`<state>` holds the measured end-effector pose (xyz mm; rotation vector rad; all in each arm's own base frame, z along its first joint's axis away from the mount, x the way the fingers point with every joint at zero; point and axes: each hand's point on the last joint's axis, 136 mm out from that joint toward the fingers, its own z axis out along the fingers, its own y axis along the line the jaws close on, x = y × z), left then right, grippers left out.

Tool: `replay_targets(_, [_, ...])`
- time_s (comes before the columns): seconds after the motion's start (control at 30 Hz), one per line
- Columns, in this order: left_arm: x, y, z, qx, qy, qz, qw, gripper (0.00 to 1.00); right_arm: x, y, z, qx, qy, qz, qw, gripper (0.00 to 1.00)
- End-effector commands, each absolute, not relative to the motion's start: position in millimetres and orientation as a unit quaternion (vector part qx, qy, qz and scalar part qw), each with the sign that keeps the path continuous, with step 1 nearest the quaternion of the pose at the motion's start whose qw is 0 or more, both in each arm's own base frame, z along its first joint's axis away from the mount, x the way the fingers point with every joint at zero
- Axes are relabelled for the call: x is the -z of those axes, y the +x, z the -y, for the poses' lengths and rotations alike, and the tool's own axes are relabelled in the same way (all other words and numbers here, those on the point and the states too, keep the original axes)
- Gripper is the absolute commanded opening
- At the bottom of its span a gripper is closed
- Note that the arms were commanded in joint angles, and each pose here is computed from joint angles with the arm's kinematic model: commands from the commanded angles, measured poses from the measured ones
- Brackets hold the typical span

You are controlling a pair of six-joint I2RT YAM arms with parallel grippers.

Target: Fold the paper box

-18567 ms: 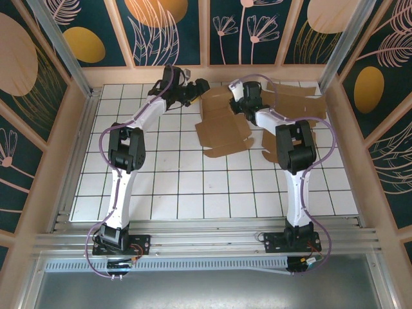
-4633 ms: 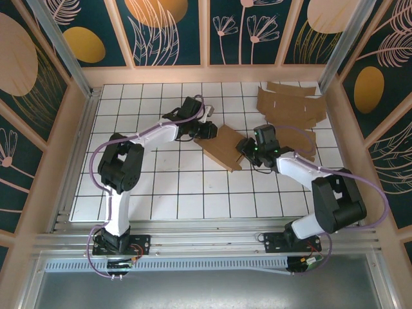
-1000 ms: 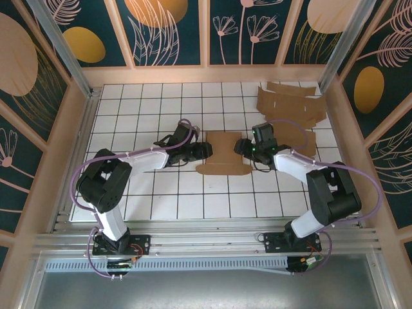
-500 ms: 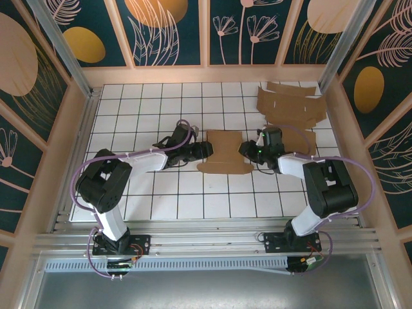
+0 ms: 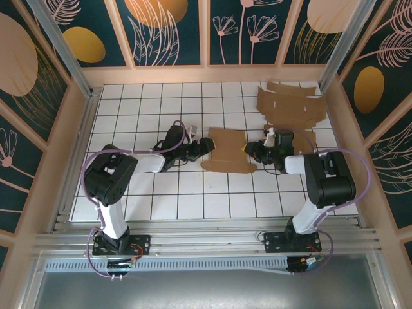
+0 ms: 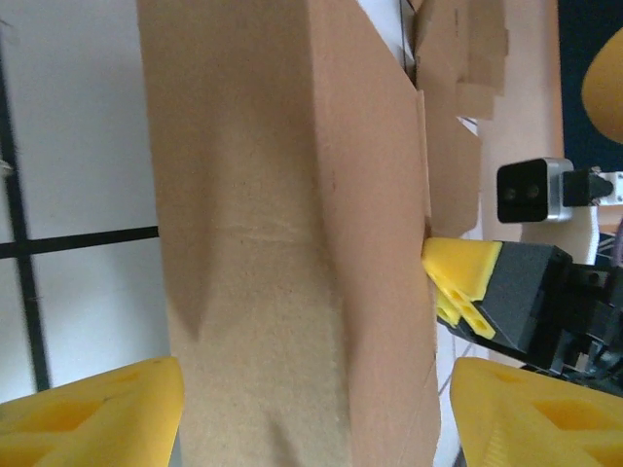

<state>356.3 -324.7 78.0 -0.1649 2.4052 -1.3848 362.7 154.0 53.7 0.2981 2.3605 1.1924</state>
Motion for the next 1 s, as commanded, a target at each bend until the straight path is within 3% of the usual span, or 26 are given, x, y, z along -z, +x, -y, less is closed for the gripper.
replay_targets(0.0, [-84, 354, 336, 0.534, -0.052, -0.827, 0.170, 0.73, 4, 338, -131, -0.370, 0.161, -0.899, 0.168, 0.21])
replay_targets(0.17, [-72, 356, 330, 0.516, -0.061, -0.836, 0.179, 0.74, 14, 336, -122, -0.352, 0.171, -0.907, 0.157, 0.21])
replay_targets(0.63, [-71, 351, 355, 0.594, -0.080, -0.789, 0.138, 0.74, 20, 338, -121, -0.350, 0.173, -0.908, 0.152, 0.20])
replay_targets(0.73, [-74, 350, 361, 0.602, -0.077, -0.783, 0.135, 0.70, 18, 337, -123, -0.356, 0.172, -0.906, 0.150, 0.20])
replay_targets(0.87, [-85, 351, 362, 0.608, -0.083, -0.778, 0.136, 0.57, -2, 343, -121, -0.357, 0.168, -0.902, 0.174, 0.30])
replay_targets(0.97, [-91, 352, 356, 0.594, -0.101, -0.786, 0.140, 0.56, -39, 353, -116, -0.349, 0.159, -0.896, 0.223, 0.43])
